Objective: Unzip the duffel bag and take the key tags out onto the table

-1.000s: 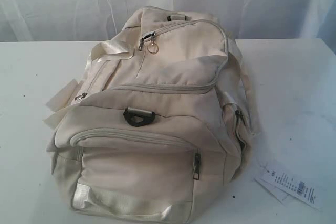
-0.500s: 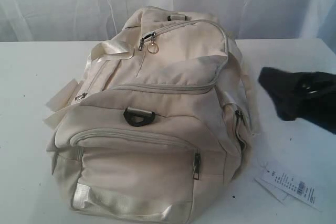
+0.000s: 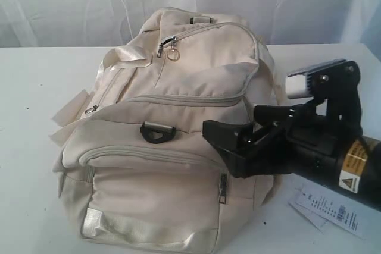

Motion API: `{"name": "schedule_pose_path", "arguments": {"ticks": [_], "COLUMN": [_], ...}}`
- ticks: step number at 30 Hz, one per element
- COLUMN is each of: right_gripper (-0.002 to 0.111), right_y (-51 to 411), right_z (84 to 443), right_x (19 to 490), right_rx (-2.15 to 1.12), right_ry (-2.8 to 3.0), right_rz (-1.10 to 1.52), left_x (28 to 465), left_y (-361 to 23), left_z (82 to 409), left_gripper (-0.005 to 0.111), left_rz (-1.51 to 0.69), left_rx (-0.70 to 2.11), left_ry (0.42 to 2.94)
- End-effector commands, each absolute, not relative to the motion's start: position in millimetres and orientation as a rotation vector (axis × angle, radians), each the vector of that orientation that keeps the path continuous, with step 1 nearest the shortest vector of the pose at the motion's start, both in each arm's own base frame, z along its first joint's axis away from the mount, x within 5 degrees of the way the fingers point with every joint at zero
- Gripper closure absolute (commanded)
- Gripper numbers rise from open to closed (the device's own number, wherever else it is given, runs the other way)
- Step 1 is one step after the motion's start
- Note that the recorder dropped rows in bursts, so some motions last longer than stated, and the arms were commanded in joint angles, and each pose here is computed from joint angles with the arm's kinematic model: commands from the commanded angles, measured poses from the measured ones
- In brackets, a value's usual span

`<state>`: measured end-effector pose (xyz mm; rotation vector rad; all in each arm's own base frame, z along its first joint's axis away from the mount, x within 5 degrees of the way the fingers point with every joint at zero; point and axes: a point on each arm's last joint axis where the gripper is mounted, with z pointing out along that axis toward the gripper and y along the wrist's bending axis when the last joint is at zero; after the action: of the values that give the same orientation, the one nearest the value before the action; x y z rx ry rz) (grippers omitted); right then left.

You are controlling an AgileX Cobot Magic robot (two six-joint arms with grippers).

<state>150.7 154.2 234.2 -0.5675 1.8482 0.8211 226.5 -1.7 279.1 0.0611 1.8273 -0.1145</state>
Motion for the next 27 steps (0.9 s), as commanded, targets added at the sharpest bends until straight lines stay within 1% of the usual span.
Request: {"name": "schedule_pose_path", "arguments": {"ticks": [1, 5, 7, 11, 14, 16, 17, 21, 27], "right_gripper": [0.023, 0.027, 0.035, 0.062, 0.089, 0.104, 0.108, 0.108, 0.108], "right_y": [166.7, 177.1, 180.3, 178.2, 171.1, 165.9, 163.2, 149.2, 125.5], "right_z": [229.1, 222.8, 218.7, 210.9, 203.6, 200.4, 199.0, 201.9, 234.0], "right_x": [160.6, 170.1, 173.8, 174.9, 174.0, 172.8, 172.1, 171.3, 190.8], "right_rx": [-0.586, -0.603, -0.608, -0.626, -0.651, -0.705, -0.725, -0.783, -0.720], "right_ry": [1.905, 1.922, 1.943, 2.008, 2.102, 2.138, 2.158, 2.191, 2.061], "right_rz": [0.804, 0.806, 0.797, 0.736, 0.628, 0.540, 0.500, 0.361, 0.261], "left_x": [227.2, 227.2, 227.2, 227.2, 227.2, 227.2, 227.2, 227.2, 226.9], "left_y": [-2.5, -2.5, -2.5, -2.5, -2.5, -2.5, -2.5, -2.5, -1.1], "left_z": [282.0, 282.0, 282.0, 282.0, 282.0, 282.0, 282.0, 282.0, 280.4], "left_gripper": [0.035, 0.035, 0.035, 0.035, 0.035, 0.035, 0.035, 0.035, 0.035], "left_rz": [-0.119, -0.119, -0.119, -0.119, -0.119, -0.119, -0.119, -0.117, -0.103], "left_rx": [0.059, 0.059, 0.059, 0.059, 0.059, 0.059, 0.059, 0.062, 0.051], "left_ry": [1.820, 1.820, 1.820, 1.820, 1.820, 1.820, 1.820, 1.820, 1.838]}}
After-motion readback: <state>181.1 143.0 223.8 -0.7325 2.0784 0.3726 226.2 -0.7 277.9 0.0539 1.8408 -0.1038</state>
